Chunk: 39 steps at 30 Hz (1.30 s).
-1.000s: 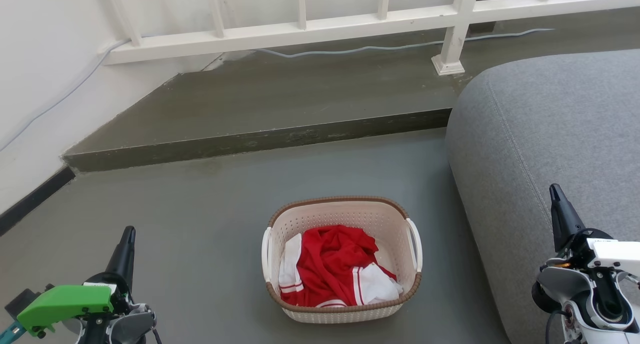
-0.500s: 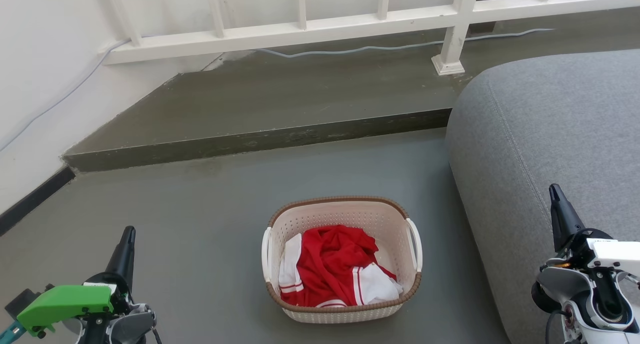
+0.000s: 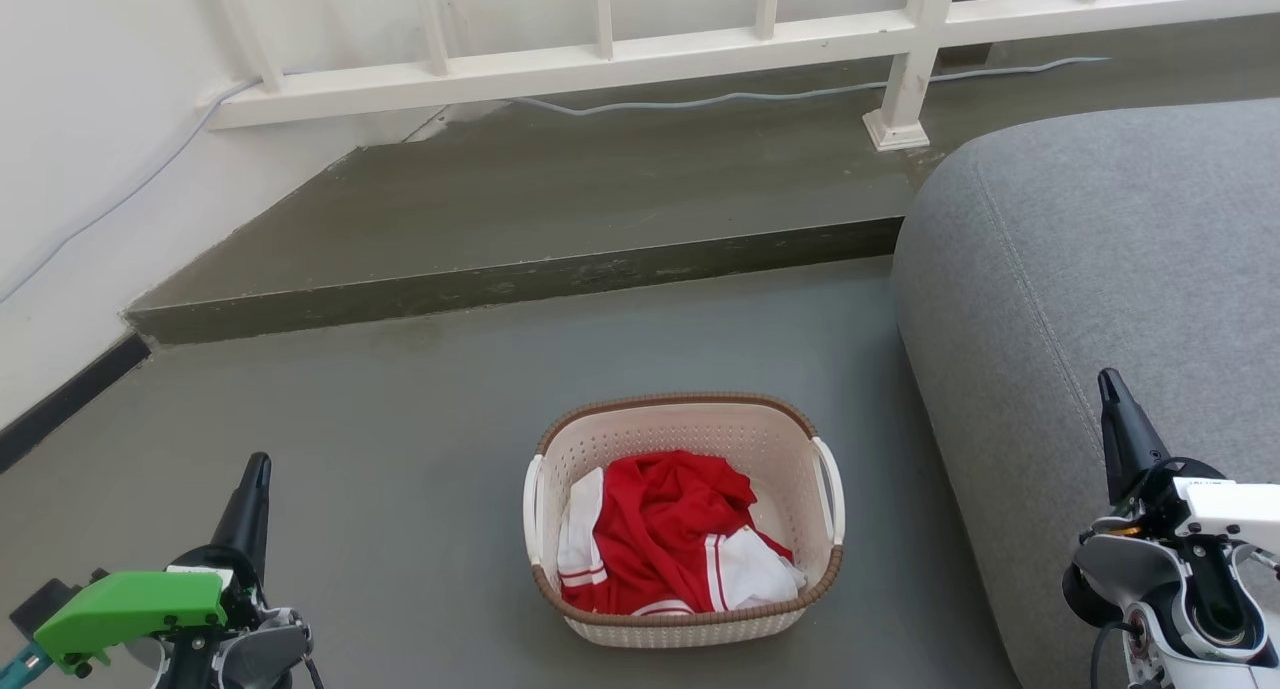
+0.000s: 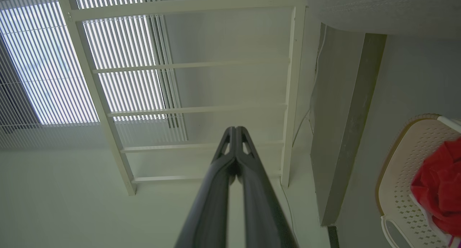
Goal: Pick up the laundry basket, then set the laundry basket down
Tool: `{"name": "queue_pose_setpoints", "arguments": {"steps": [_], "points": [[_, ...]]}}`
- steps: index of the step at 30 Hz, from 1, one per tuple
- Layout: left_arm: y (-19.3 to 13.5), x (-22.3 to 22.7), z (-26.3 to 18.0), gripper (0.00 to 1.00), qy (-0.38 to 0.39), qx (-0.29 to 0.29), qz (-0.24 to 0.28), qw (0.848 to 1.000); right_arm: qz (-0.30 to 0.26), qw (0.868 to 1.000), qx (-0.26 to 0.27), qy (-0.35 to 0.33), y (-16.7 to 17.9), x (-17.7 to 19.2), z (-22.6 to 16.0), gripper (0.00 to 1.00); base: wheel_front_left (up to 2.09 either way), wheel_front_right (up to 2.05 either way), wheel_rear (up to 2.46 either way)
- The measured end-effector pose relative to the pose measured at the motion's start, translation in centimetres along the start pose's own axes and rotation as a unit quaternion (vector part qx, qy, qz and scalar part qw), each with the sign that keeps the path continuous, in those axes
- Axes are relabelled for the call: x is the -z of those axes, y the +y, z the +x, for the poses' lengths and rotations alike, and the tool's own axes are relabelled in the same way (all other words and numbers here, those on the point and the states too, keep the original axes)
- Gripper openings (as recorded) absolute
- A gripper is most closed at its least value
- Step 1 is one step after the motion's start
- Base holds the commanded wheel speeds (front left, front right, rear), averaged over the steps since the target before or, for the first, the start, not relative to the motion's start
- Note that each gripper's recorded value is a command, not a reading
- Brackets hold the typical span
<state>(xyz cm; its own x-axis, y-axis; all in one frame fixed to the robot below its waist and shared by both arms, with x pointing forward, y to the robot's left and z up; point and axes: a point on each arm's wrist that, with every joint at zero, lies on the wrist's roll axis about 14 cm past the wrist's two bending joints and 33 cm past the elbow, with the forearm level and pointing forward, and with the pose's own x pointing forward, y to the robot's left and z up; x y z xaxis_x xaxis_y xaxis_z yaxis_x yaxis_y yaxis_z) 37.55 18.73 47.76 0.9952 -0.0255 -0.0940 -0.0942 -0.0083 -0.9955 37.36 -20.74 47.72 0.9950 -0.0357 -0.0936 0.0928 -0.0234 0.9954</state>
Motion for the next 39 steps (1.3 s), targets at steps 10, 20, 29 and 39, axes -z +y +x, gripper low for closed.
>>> {"name": "queue_pose_setpoints", "arguments": {"steps": [10, 20, 29, 39], "points": [[0.0, 0.0, 0.0, 0.0, 0.0, 0.0, 0.0, 1.0, 0.0, 1.0, 0.0, 0.002, 0.0, 0.07, 0.0, 0.0, 0.0, 0.0, 0.0], [0.0, -0.01, 0.0, 0.0, 0.0, 0.0, 0.0, 1.0, 0.0, 1.0, 0.0, 0.002, 0.01, 0.06, 0.0, 0.0, 0.0, 0.0, 0.0], [0.0, -0.01, 0.0, 0.0, 0.0, 0.0, 0.0, 1.0, 0.0, 1.0, 0.0, 0.002, 0.0, 0.06, 0.0, 0.0, 0.0, 0.0, 0.0], [0.0, -0.02, 0.0, 0.0, 0.0, 0.0, 0.0, 1.0, 0.0, 1.0, 0.0, 0.002, 0.01, 0.05, 0.0, 0.0, 0.0, 0.0, 0.0]]}}
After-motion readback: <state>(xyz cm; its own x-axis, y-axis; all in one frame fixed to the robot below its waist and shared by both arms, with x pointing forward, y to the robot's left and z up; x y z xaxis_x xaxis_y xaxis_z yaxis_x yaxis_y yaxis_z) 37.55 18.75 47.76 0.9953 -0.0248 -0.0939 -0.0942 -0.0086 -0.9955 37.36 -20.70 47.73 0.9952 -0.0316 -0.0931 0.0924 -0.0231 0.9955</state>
